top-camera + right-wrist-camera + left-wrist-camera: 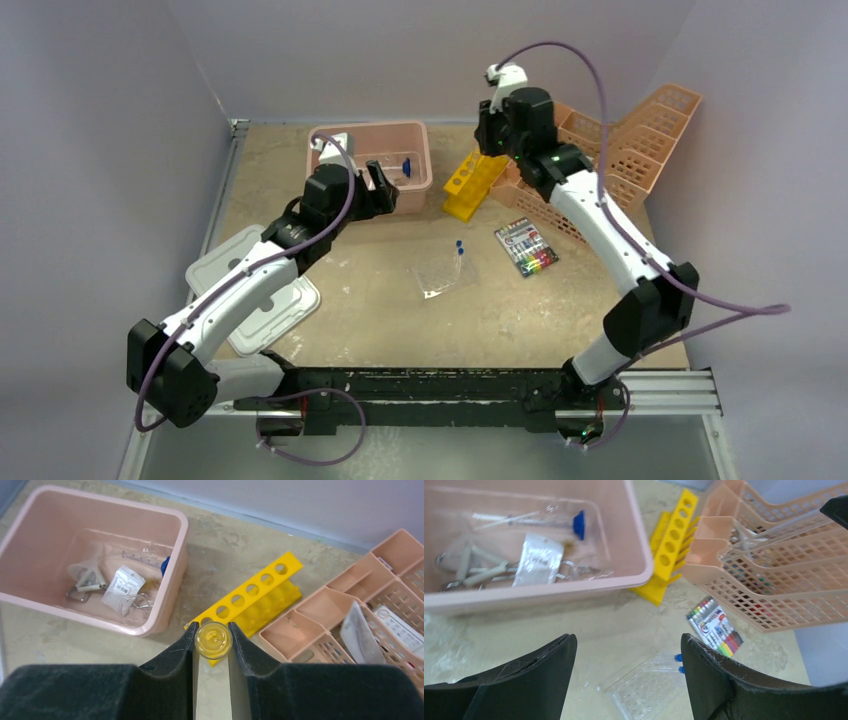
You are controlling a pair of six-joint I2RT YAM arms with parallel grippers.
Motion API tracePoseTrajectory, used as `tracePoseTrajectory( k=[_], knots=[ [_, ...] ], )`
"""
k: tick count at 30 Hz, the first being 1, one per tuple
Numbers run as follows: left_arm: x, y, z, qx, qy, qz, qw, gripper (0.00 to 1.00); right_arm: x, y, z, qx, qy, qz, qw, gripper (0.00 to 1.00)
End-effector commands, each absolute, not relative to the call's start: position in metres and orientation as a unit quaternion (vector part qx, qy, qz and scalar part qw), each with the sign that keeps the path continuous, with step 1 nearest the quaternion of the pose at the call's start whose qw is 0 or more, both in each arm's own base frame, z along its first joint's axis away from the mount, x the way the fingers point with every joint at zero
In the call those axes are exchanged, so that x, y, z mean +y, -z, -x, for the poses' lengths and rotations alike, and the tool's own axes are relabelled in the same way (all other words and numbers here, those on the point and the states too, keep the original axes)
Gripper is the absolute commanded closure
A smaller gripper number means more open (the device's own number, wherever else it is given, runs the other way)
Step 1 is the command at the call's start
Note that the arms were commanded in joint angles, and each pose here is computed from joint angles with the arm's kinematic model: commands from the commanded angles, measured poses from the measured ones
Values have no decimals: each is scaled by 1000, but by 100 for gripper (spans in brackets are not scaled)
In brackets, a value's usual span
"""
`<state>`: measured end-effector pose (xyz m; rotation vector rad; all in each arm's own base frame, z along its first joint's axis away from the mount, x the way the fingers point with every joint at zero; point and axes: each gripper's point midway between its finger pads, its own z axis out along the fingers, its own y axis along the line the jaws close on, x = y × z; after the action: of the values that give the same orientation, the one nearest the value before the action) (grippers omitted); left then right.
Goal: Organize the chemistry lab equipment
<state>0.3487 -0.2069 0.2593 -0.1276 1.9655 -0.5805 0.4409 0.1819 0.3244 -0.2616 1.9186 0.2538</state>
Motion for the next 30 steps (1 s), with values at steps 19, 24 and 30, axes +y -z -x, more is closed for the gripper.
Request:
tracePoseTrajectory(
  k=[19, 24, 30],
  knots=[
    [-170, -238, -350, 834, 173, 126, 509, 25, 237, -260, -481, 798, -115, 160, 569, 87],
    [-169, -238, -349, 836, 170, 126, 507, 25, 242, -243, -482, 812, -121, 164, 547, 87],
    [-165, -239, -348, 836, 165, 129, 508, 25, 234, -240, -479, 826, -103, 153, 532, 87]
  ],
)
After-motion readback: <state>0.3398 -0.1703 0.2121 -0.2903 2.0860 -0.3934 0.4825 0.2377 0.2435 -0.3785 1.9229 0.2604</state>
